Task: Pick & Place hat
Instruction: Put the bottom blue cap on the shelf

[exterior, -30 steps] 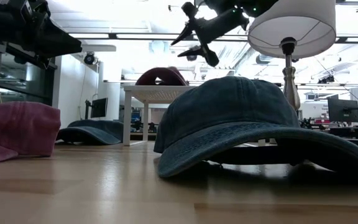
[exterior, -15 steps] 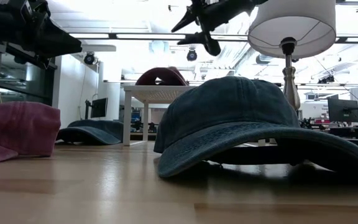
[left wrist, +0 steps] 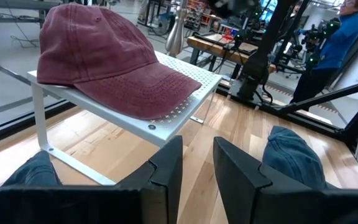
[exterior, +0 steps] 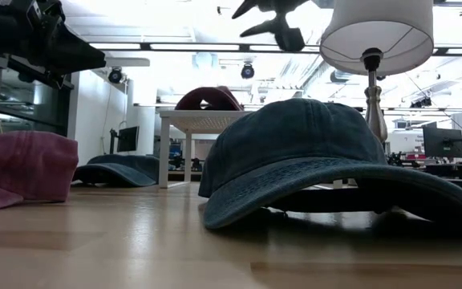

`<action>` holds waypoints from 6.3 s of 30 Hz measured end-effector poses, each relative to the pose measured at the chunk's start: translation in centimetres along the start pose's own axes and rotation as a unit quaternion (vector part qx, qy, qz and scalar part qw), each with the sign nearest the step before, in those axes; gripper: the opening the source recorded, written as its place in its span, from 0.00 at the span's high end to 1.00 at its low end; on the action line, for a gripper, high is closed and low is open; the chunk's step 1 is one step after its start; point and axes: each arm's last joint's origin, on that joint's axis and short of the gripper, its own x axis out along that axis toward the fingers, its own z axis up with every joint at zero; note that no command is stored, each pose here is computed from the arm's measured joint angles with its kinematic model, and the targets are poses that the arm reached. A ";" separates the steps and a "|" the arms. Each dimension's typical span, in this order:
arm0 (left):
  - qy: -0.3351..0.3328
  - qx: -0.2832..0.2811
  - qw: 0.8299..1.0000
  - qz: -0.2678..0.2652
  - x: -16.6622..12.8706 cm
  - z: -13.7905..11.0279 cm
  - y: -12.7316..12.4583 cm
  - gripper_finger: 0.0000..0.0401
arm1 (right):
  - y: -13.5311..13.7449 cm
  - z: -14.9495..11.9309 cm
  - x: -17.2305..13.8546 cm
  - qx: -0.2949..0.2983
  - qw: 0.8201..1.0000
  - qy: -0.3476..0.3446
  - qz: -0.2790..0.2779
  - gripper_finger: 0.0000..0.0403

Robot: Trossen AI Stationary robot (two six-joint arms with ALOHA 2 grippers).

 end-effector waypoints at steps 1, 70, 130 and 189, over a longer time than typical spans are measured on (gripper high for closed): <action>0.000 0.000 1.000 0.000 0.0 0.0 0.0 0.78 | 0.4 -0.6 -0.2 -0.003 1.000 0.009 -0.006 0.64; 0.000 0.000 1.000 0.000 0.0 0.0 0.0 0.78 | 4.2 -18.6 8.5 -0.789 0.525 0.320 0.023 0.41; 0.000 0.000 1.000 0.000 0.0 0.0 0.0 0.78 | 2.6 -19.8 11.7 -0.772 0.529 0.350 0.024 0.97; 0.000 0.000 1.000 0.000 0.0 0.0 0.0 0.78 | 4.8 1.2 -3.5 -0.782 0.515 0.319 -0.148 1.00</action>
